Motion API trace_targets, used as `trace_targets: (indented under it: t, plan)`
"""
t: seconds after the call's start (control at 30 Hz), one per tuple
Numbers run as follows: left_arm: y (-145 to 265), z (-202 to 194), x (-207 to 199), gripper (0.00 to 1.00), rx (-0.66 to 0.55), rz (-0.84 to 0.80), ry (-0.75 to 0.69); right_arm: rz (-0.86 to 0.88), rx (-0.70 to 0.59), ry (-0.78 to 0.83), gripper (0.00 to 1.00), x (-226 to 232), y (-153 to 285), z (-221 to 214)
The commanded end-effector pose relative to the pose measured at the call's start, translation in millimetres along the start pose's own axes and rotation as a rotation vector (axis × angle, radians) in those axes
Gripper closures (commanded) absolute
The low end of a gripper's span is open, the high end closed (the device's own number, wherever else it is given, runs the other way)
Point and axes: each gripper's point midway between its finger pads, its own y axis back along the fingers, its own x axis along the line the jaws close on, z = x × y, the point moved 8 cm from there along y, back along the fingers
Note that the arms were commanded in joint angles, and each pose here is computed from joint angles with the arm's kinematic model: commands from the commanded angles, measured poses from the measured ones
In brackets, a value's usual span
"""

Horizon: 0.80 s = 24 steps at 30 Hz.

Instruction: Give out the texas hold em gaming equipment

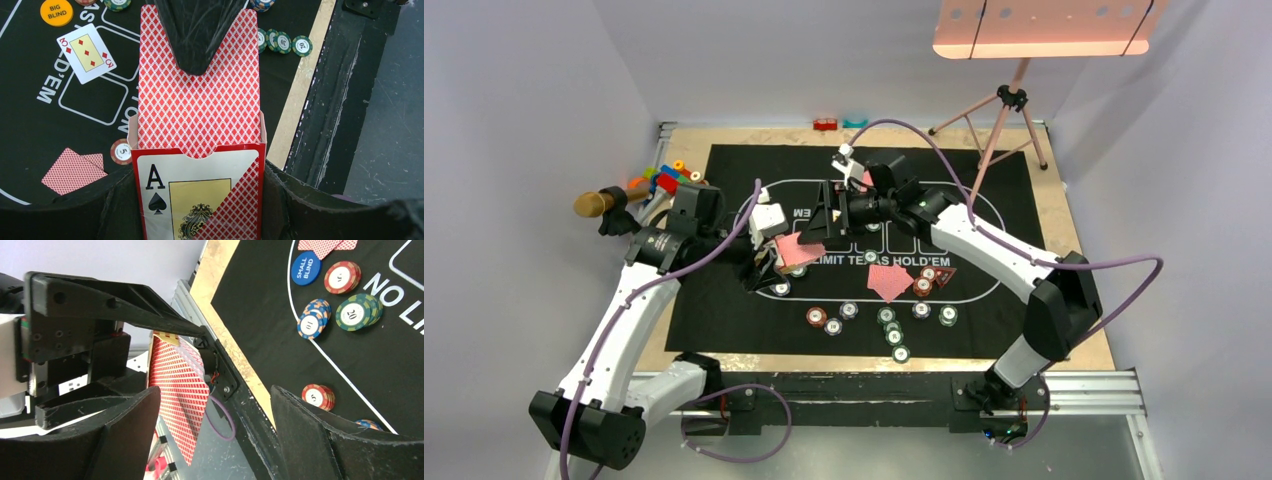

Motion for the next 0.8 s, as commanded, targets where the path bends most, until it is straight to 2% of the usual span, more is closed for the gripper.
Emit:
trace_targets:
  t: [0.0, 0.2, 0.67, 0.77]
  plan:
    - [6, 20, 5, 1.0, -0.071, 0.02, -0.081, 0.071, 0.013, 0.031, 0.18, 15, -2, 0]
    - [6, 20, 6, 1.0, -0.071, 0.02, -0.078, 0.084, 0.046, 0.007, 0.3, 8, -6, -5]
    - [4, 22, 7, 1.0, -0.08, 0.018, -0.077, 0.054, 0.079, -0.012, 0.42, -2, 5, -16]
    - [4, 21, 7, 1.0, -0.079, 0.018, -0.077, 0.047, 0.062, -0.019, 0.49, -3, 12, -12]
